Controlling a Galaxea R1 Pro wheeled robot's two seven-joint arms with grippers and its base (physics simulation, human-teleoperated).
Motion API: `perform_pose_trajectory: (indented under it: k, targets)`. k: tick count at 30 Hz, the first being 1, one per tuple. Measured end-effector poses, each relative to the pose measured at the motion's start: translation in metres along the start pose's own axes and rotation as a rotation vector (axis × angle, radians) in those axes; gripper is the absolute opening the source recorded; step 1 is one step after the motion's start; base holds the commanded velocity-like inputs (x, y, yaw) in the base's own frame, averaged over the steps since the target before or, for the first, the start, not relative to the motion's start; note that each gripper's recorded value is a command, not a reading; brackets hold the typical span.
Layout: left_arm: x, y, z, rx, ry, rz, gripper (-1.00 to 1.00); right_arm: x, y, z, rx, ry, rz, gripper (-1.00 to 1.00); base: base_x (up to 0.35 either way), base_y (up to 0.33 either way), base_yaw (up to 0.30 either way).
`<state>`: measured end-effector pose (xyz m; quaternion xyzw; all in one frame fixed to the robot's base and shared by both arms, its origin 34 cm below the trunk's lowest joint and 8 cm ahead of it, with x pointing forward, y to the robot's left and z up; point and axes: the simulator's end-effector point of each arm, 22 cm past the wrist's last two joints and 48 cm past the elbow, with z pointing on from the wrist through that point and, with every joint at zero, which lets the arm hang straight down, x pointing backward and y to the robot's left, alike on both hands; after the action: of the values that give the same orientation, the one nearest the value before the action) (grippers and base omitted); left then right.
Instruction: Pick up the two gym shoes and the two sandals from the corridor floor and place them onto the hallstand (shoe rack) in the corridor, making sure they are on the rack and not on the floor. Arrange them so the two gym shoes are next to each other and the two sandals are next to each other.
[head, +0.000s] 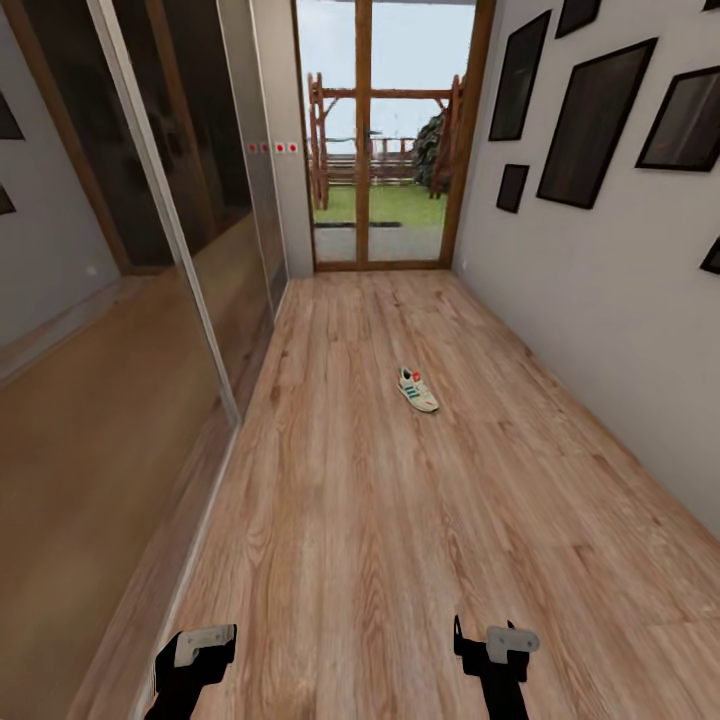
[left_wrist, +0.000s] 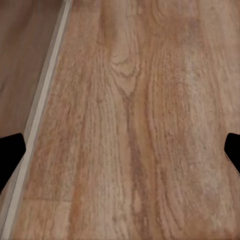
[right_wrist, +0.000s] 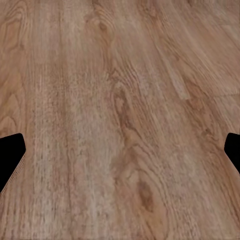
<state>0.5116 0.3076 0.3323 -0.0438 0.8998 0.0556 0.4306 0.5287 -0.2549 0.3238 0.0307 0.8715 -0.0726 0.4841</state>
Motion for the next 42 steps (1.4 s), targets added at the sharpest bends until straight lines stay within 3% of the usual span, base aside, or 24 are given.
perform_pose_trajectory:
  k: [42]
  targets:
    - [0.0, 0.0004, 0.0, -0.001, 0.0, -0.001, 1.0, -0.0002, -0.0019, 0.0002, 0.004, -0.001, 0.001, 1.0, 0.339, 0.004, 0.036]
